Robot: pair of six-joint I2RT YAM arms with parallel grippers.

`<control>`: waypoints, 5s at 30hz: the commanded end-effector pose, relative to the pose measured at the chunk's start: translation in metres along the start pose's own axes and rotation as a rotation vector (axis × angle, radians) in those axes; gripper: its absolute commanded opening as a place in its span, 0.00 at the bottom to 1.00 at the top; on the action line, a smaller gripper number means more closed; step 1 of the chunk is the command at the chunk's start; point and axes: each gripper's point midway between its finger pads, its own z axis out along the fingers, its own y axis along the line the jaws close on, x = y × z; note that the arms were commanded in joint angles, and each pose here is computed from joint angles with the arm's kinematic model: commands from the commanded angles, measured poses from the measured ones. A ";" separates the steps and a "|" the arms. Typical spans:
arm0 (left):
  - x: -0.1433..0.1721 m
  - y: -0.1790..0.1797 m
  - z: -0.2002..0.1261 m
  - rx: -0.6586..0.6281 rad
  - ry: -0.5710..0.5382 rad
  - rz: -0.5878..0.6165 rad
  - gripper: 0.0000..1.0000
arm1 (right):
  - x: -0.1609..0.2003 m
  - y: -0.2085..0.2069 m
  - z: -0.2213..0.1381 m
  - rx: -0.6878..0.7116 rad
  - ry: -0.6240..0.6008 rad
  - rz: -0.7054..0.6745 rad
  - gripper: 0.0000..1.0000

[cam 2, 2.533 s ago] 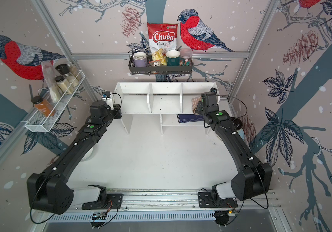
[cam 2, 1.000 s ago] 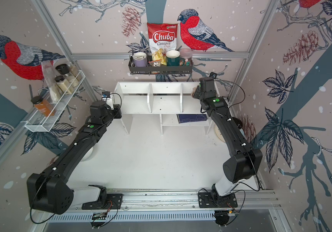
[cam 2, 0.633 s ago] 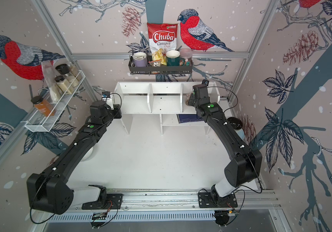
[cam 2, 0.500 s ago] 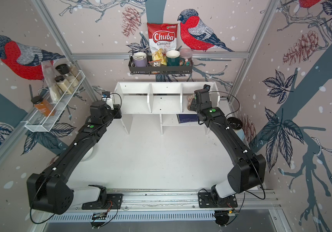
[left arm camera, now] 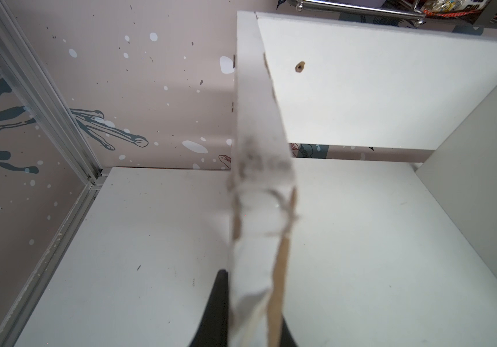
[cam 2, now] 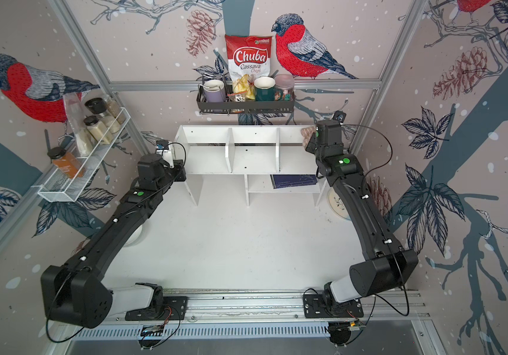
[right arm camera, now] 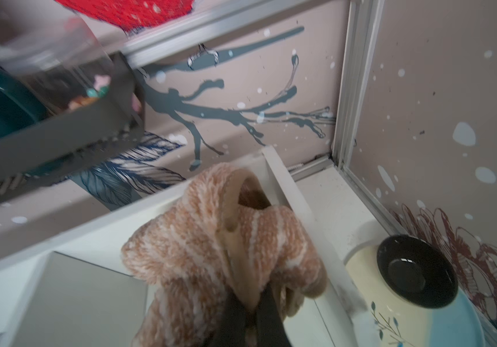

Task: Wipe the bookshelf clean with a cloth
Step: Wipe the dust from the shelf.

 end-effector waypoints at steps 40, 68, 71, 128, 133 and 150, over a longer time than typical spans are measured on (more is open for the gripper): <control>0.002 -0.021 -0.004 0.114 0.025 -0.126 0.00 | 0.134 0.160 0.020 -0.090 0.187 -0.212 0.00; -0.001 -0.024 -0.005 0.136 0.018 -0.131 0.00 | 0.166 0.142 -0.001 -0.068 0.211 -0.274 0.00; -0.001 -0.025 -0.005 0.146 0.019 -0.137 0.00 | 0.144 0.134 0.010 -0.039 0.193 -0.239 0.00; 0.000 -0.027 -0.003 0.155 0.025 -0.144 0.00 | 0.190 0.143 -0.005 -0.110 0.313 -0.295 0.10; -0.001 -0.027 -0.004 0.155 0.023 -0.143 0.00 | 0.162 0.153 0.009 -0.106 0.263 -0.280 0.05; 0.000 -0.026 -0.003 0.149 0.027 -0.142 0.00 | 0.107 0.157 0.026 -0.074 0.167 -0.213 0.00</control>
